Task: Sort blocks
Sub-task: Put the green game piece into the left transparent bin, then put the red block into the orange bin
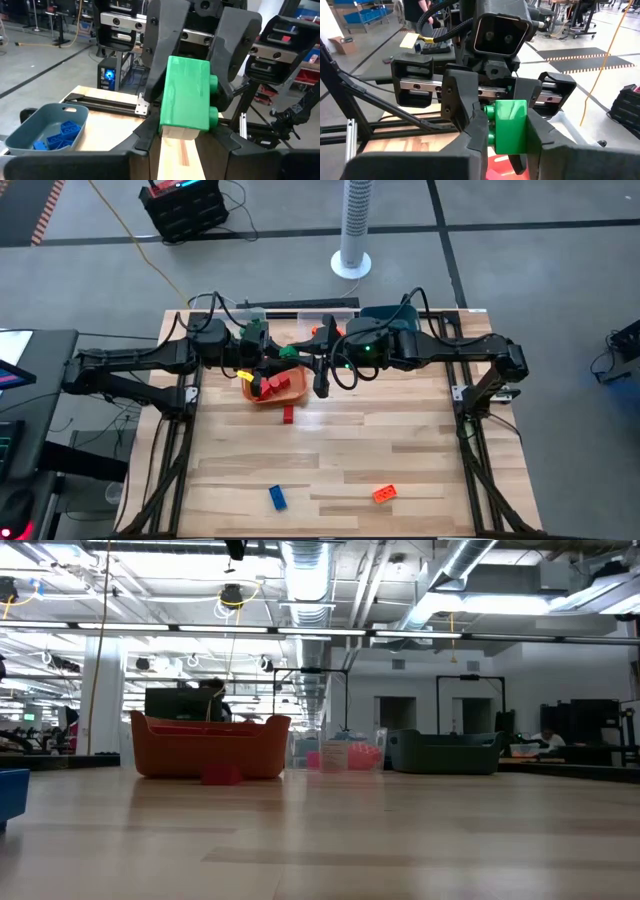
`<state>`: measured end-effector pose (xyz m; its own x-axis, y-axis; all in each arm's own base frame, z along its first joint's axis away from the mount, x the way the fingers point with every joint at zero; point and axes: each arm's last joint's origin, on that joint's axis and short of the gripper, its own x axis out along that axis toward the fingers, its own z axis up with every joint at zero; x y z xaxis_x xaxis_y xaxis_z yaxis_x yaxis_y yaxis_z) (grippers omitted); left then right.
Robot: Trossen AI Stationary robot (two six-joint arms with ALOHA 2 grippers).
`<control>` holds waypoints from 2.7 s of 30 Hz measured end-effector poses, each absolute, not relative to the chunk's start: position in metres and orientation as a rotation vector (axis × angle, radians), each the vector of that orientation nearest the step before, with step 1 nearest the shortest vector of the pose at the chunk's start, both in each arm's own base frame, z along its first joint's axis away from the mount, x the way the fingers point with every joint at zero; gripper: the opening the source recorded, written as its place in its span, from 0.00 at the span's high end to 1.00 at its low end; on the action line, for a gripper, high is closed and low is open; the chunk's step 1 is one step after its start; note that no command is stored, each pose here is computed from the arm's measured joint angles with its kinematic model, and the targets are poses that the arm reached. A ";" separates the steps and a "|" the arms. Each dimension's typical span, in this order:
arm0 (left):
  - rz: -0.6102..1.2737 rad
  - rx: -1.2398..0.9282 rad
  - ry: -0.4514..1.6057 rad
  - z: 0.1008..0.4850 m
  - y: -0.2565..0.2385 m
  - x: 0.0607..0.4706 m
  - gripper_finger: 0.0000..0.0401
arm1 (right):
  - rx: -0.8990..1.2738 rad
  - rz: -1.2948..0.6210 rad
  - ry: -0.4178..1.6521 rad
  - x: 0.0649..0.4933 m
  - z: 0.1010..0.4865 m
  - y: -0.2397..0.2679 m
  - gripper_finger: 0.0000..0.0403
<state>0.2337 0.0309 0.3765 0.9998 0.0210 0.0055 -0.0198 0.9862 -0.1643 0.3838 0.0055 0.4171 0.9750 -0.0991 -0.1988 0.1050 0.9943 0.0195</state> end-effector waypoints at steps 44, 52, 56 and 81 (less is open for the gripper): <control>0.909 -0.535 0.954 0.247 0.199 0.166 0.76 | 0.091 -0.167 0.456 0.364 0.396 0.056 0.38; 0.939 -0.523 1.129 0.210 0.220 0.171 0.68 | 0.161 -0.192 0.461 0.365 0.390 0.076 0.38; 0.921 -0.516 1.163 0.204 0.221 0.172 0.57 | 0.149 -0.213 0.456 0.363 0.390 0.083 0.38; 0.235 -0.183 0.885 0.336 0.040 0.200 0.48 | 0.015 -0.439 0.667 0.309 0.403 0.042 0.38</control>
